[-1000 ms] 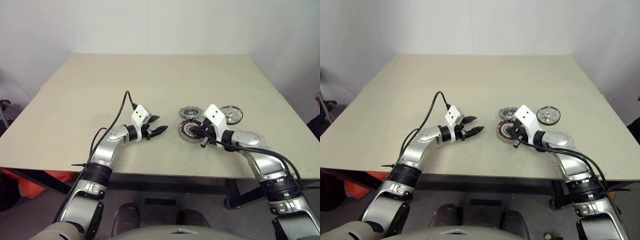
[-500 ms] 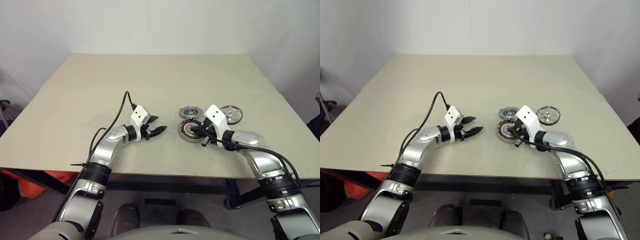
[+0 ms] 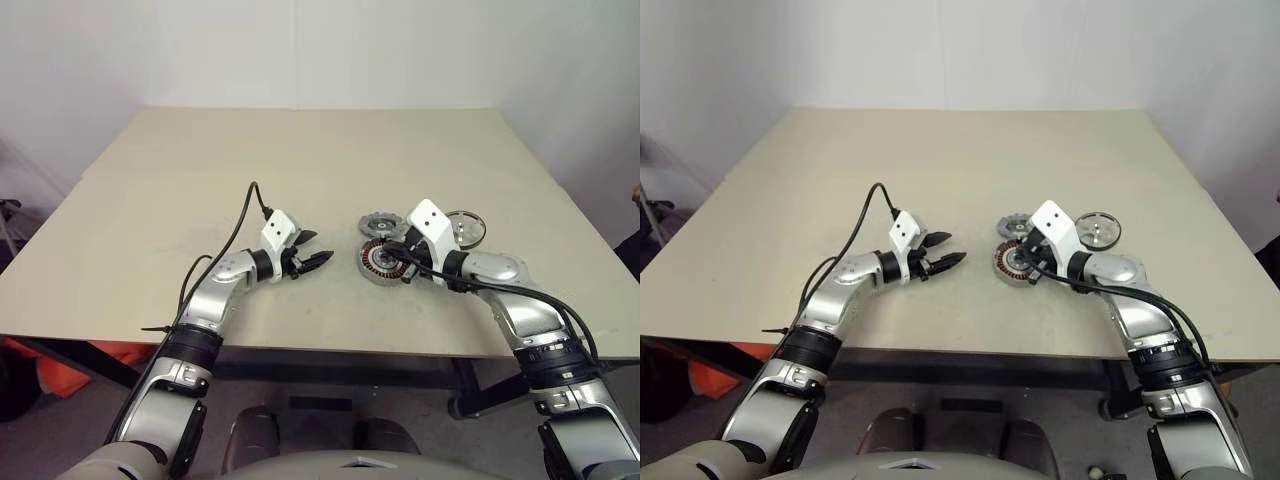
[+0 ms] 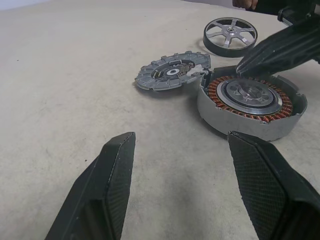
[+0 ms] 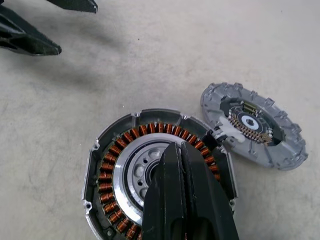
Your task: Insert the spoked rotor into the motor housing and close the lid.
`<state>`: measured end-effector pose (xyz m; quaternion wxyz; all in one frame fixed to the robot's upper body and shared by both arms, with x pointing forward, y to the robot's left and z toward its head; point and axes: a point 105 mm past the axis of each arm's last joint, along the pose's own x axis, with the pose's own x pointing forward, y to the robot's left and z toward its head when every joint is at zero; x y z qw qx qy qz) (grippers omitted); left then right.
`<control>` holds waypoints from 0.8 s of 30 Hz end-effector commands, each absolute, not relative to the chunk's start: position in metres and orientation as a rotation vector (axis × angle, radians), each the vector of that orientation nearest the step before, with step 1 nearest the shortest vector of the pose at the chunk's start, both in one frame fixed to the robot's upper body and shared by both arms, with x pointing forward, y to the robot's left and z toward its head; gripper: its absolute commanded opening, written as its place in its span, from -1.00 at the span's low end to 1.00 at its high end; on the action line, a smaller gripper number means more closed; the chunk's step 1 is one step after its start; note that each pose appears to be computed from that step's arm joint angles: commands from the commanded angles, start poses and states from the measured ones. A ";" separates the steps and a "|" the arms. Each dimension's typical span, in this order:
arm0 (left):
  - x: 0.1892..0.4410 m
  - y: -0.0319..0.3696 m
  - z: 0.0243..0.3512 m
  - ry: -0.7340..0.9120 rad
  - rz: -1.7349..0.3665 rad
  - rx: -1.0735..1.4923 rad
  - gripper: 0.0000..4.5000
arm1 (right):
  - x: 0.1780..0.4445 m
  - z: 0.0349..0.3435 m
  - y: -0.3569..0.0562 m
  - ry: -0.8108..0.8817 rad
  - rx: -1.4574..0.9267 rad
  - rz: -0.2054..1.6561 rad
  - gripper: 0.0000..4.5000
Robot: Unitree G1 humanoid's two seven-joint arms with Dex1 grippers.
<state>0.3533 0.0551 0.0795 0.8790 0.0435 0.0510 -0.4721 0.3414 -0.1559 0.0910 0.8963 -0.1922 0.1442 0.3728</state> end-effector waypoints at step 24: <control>0.359 0.055 0.094 0.050 -0.983 0.121 0.38 | 0.345 0.110 -0.152 0.224 -0.401 0.779 -0.99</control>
